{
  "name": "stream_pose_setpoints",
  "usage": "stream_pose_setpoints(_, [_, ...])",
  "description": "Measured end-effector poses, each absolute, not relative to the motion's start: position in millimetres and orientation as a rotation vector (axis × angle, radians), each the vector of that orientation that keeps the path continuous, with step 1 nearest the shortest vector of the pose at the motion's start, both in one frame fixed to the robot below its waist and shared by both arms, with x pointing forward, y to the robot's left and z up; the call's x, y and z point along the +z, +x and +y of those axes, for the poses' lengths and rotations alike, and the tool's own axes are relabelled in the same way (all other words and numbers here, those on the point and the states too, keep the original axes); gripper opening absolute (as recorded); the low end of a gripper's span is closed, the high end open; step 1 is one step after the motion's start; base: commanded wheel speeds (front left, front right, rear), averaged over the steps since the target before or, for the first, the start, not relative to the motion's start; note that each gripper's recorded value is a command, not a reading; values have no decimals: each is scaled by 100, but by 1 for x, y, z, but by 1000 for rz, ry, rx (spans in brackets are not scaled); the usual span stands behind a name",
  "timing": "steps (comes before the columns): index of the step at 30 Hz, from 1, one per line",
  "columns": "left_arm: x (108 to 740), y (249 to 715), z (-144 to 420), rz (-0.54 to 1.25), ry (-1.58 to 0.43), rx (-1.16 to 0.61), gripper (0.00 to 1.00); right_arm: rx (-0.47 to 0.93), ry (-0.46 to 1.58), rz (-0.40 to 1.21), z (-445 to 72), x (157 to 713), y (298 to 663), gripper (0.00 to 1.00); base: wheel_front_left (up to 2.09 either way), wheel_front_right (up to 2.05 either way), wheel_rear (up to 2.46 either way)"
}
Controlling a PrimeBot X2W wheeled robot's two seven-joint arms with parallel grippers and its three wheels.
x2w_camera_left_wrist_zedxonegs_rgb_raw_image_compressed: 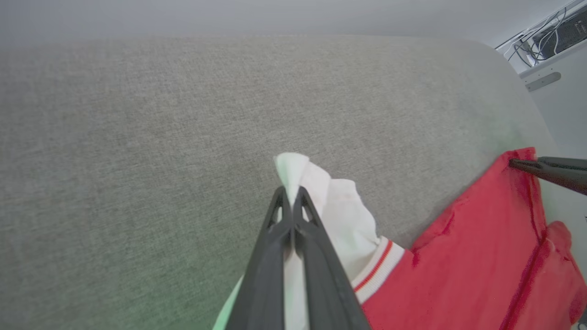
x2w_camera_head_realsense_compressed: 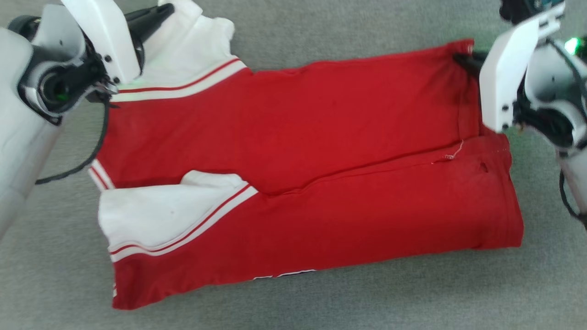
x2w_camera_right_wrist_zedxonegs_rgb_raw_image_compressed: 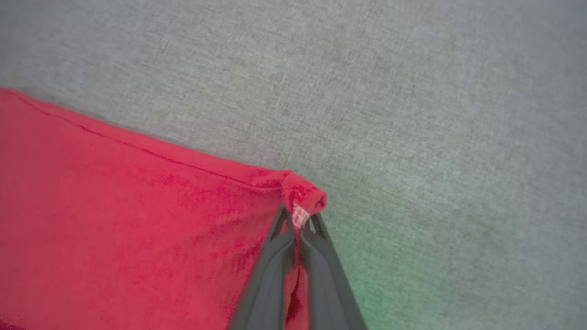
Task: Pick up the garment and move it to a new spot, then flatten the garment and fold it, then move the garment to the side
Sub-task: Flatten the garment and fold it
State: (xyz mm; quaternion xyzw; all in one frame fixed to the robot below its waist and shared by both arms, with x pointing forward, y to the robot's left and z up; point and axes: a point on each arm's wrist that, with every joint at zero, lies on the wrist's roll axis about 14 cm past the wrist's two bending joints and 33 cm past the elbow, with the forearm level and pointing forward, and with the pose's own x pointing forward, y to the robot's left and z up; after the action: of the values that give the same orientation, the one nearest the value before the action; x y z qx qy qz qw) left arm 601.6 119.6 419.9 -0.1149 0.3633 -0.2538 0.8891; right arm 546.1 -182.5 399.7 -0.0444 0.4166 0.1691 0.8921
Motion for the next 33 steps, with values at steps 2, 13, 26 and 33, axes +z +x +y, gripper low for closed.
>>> stream_pose_setpoints(2, [436,596,119,699,-238,-542,0,369,-91,846,-178,404,540,0,0,0,0])
stream_pose_setpoints(13, [492,528,151,454,-265,-549,0,452,-97,743,-163,443,501,0,0,0,0])
stream_pose_setpoints(26, [469,399,195,450,-358,-436,0,441,-73,778,-171,452,427,0,0,0,0])
stream_pose_setpoints(33, [445,360,179,519,-417,-408,0,389,-75,845,-181,434,403,0,0,0,0])
